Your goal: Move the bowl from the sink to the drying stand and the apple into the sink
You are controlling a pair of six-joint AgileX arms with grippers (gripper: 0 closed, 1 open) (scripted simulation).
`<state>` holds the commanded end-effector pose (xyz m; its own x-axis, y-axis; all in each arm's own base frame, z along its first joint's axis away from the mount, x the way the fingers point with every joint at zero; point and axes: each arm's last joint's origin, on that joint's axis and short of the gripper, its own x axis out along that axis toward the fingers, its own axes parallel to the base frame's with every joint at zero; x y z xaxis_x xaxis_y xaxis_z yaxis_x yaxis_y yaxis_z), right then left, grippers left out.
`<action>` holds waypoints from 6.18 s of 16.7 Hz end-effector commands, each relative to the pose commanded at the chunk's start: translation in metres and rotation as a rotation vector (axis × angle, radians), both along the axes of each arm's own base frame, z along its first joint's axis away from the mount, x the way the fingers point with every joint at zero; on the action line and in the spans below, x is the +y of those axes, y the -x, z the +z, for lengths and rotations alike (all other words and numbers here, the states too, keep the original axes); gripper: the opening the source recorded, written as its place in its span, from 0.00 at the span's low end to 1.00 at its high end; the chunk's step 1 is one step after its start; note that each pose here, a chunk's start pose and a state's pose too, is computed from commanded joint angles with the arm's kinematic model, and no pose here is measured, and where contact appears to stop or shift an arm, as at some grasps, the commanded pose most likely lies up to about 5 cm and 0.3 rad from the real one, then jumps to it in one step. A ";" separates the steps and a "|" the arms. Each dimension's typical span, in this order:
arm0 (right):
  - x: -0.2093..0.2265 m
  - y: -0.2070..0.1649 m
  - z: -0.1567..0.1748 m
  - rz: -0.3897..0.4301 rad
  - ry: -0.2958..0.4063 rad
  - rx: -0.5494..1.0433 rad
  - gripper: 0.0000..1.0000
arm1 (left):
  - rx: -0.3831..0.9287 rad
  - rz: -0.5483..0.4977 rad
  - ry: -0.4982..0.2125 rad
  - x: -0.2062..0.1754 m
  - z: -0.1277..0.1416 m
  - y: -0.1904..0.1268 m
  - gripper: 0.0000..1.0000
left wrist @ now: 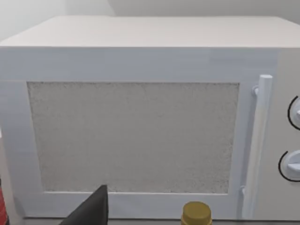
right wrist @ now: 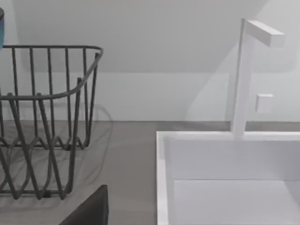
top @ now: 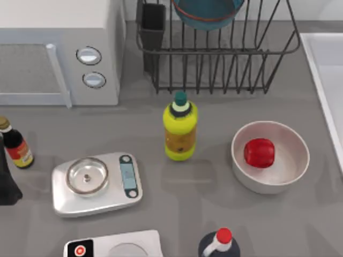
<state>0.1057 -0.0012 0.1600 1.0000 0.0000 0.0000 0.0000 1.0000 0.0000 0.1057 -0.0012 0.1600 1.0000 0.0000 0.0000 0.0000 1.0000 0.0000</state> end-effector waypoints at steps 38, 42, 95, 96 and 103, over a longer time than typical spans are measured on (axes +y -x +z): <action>0.067 -0.133 0.108 0.089 -0.146 0.973 1.00 | 0.000 0.000 0.000 0.000 0.000 0.000 1.00; 0.114 -0.189 0.090 0.064 -0.107 1.267 1.00 | 0.000 0.000 0.000 0.000 0.000 0.000 1.00; 0.179 -0.231 -0.023 0.008 -0.015 1.521 0.00 | 0.000 0.000 0.000 0.000 0.000 0.000 1.00; 0.180 -0.233 -0.016 0.010 -0.017 1.515 0.00 | 0.000 0.000 0.000 0.000 0.000 0.000 1.00; 0.180 -0.231 0.057 0.000 -0.007 1.541 0.00 | 0.000 0.000 0.000 0.000 0.000 0.000 1.00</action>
<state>0.3369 0.1786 0.2172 0.0295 0.0042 -0.9996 0.0048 1.0000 0.0044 0.1057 -0.0012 0.1600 1.0000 0.0000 0.0000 0.0000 1.0000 0.0000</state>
